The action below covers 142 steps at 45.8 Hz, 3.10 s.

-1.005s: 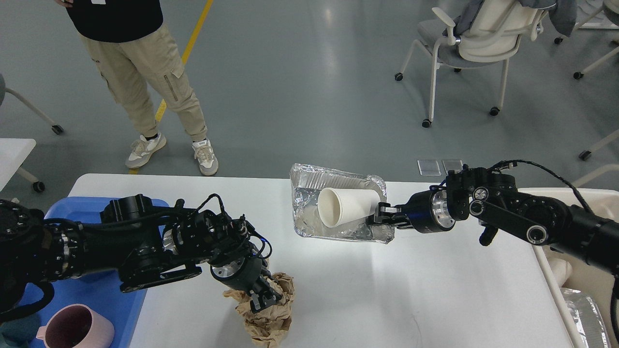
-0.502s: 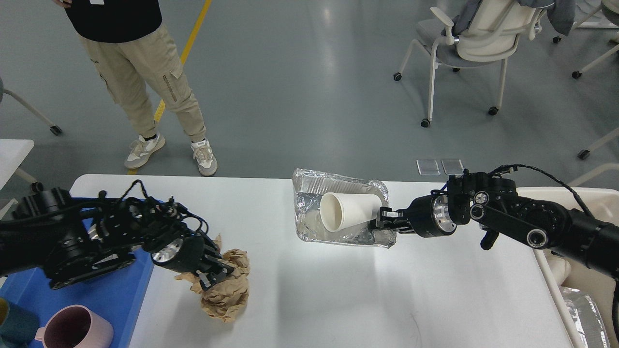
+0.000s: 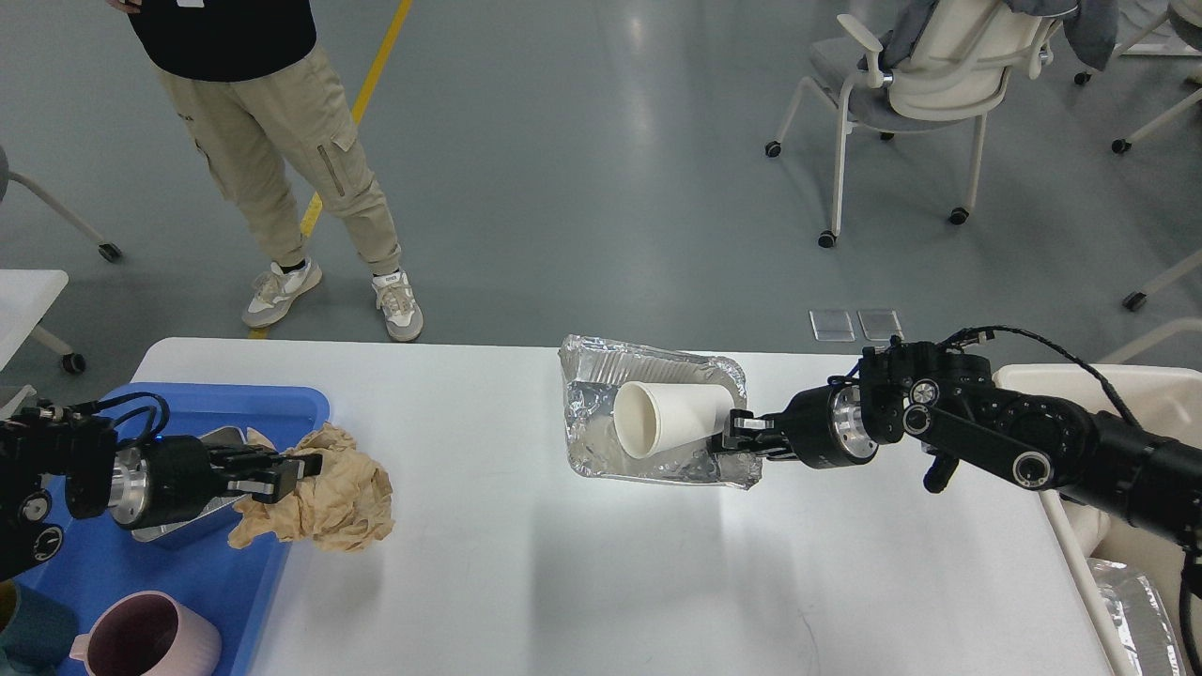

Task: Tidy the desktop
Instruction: 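Grasp the crumpled paper with the left gripper and lift it, then carry the paper over the foil tray and release it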

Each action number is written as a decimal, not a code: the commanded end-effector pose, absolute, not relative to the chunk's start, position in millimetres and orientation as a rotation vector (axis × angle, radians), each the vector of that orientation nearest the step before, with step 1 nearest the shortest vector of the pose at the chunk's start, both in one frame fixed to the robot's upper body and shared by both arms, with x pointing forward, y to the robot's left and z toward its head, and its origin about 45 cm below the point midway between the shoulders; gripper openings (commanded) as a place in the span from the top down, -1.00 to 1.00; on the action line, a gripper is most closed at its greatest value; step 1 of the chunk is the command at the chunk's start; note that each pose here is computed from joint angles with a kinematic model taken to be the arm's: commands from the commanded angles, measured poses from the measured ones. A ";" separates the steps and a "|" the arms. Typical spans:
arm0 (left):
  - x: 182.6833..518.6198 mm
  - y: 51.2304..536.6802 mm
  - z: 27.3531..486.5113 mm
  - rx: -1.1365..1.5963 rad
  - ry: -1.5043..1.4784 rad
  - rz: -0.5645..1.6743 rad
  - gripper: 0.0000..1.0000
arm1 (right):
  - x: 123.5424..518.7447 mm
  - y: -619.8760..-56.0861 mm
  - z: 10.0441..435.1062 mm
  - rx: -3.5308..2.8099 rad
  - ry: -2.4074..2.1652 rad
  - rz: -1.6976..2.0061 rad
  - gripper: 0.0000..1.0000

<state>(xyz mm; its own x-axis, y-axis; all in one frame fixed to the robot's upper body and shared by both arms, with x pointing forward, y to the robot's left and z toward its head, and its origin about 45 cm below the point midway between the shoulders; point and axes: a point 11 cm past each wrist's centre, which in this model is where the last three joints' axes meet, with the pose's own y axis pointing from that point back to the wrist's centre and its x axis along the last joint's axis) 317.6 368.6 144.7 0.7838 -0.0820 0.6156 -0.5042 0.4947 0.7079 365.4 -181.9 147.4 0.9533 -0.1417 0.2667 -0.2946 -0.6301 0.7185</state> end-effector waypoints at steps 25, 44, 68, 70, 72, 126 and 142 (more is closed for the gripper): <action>368.6 335.5 290.1 0.552 -0.727 0.711 0.97 | 362.7 -178.9 144.6 2.262 -0.293 0.228 1.00; 398.0 253.0 369.8 0.374 -0.832 0.507 0.91 | 367.4 -174.3 152.4 2.268 -0.294 0.254 1.00; 393.3 144.4 302.3 0.580 -0.978 0.064 0.88 | 373.9 -166.5 174.2 2.279 -0.278 0.323 1.00; 393.1 139.9 301.1 0.574 -0.978 0.057 0.88 | 373.8 -166.8 174.4 2.279 -0.278 0.323 1.00; 392.7 135.8 298.4 0.572 -0.974 0.051 0.88 | 374.3 -169.0 174.6 2.276 -0.282 0.322 1.00; 403.4 131.8 284.8 0.529 -0.838 0.176 -0.89 | 373.5 -171.7 176.7 2.279 -0.286 0.323 1.00; 417.6 210.0 251.1 0.379 -0.402 0.740 -0.95 | 373.3 -182.9 171.8 2.264 -0.313 0.304 1.00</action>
<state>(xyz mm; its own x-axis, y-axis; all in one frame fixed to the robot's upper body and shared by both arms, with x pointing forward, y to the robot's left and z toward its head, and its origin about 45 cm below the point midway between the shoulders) 417.3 183.9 256.8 0.7038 0.3428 0.6222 -0.6150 0.7324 0.2922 373.1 -179.1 173.6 0.9415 -0.1147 0.3169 -0.3132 -0.6451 0.6970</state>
